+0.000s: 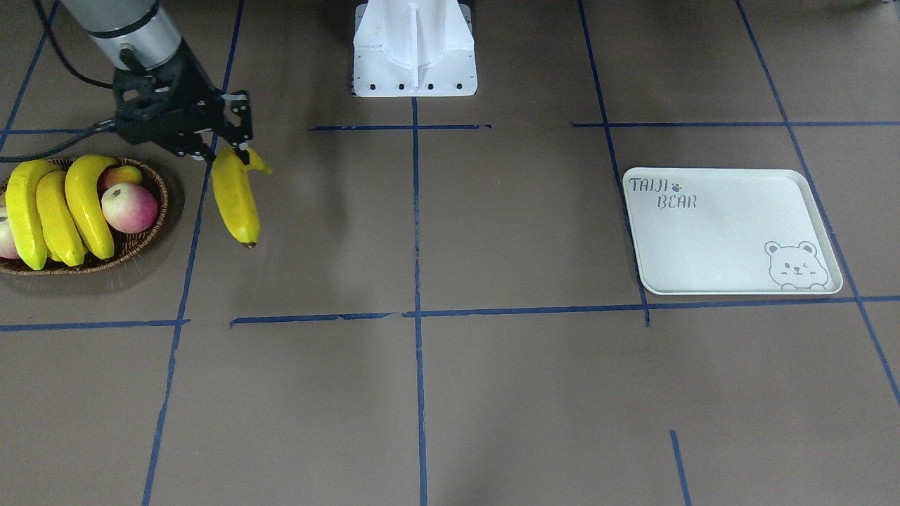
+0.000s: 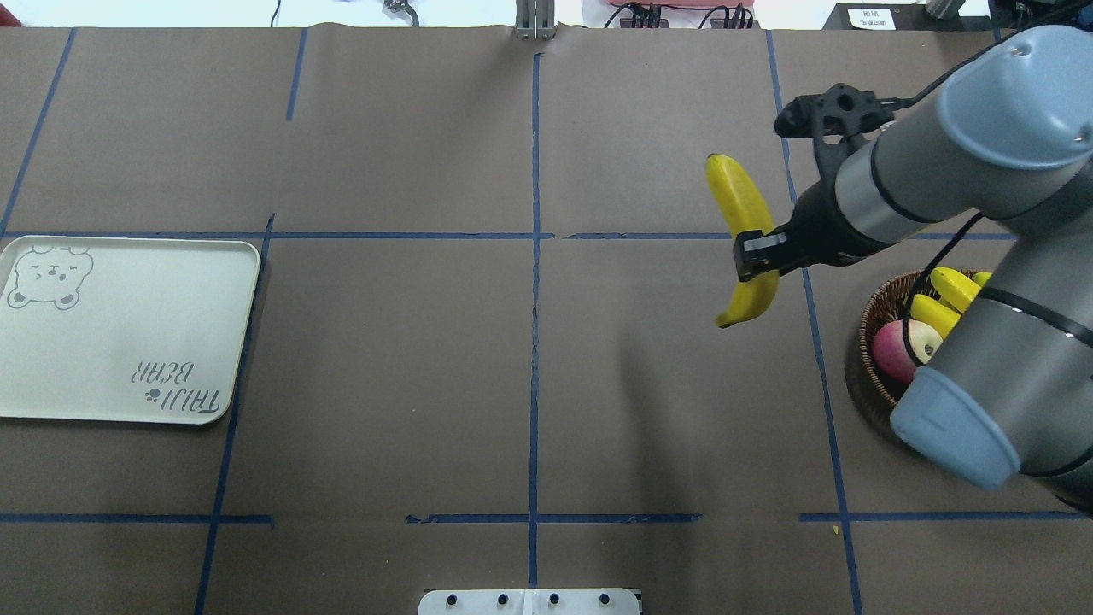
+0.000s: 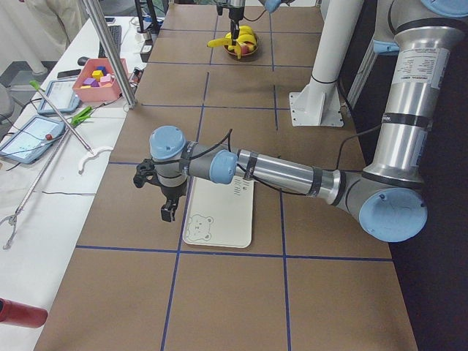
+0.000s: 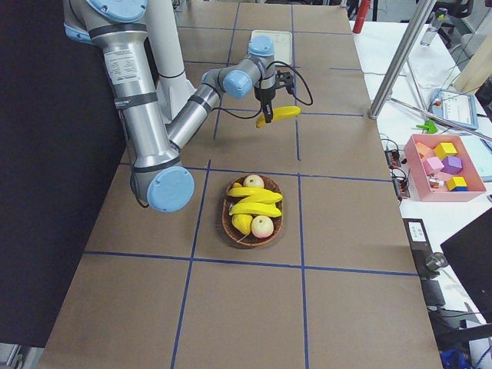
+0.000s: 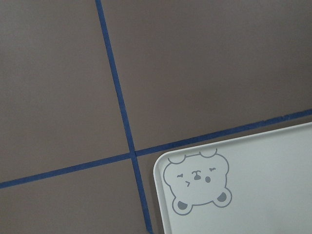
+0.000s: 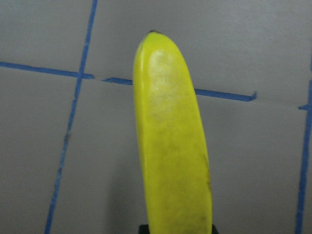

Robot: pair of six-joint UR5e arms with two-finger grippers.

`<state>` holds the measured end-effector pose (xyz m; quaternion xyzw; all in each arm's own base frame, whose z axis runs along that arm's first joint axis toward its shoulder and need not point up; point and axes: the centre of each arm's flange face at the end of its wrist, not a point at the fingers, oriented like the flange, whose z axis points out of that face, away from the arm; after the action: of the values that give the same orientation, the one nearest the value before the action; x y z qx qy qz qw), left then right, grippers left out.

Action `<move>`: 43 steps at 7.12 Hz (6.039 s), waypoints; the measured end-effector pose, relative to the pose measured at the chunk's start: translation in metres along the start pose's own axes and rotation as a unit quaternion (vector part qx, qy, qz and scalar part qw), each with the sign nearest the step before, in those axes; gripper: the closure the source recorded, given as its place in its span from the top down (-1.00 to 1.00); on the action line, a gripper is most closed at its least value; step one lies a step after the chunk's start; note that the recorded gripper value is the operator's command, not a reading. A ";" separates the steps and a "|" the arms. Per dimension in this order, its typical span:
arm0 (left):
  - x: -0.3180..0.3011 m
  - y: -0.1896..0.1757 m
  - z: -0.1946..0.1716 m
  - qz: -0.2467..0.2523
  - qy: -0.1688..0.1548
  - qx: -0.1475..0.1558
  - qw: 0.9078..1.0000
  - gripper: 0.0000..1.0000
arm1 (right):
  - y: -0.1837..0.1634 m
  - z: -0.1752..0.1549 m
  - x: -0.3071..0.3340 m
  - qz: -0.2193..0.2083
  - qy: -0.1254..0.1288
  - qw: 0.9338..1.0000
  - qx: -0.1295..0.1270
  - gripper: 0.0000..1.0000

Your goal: Transfer all bananas from basket to plate

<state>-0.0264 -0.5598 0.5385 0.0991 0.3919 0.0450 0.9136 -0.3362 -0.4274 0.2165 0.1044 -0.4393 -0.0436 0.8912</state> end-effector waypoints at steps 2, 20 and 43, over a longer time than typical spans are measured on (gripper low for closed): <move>0.034 -0.008 0.002 -0.044 0.067 0.014 0.997 1.00 | -0.013 0.046 -0.045 0.021 -0.053 0.998 0.038 -1.00; 0.486 -0.056 0.051 -0.179 0.264 0.024 0.947 0.83 | -0.043 0.095 -0.278 0.091 -0.193 0.972 0.098 -0.98; 0.164 0.040 0.156 -0.317 0.068 0.006 0.946 -1.00 | -0.087 0.079 -0.049 0.073 0.012 0.997 0.000 0.99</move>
<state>0.1990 -0.5175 0.5362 -0.0276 0.4647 -0.2426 0.8512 -0.4280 -0.5157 0.2058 0.0728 -0.4354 0.0233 0.8970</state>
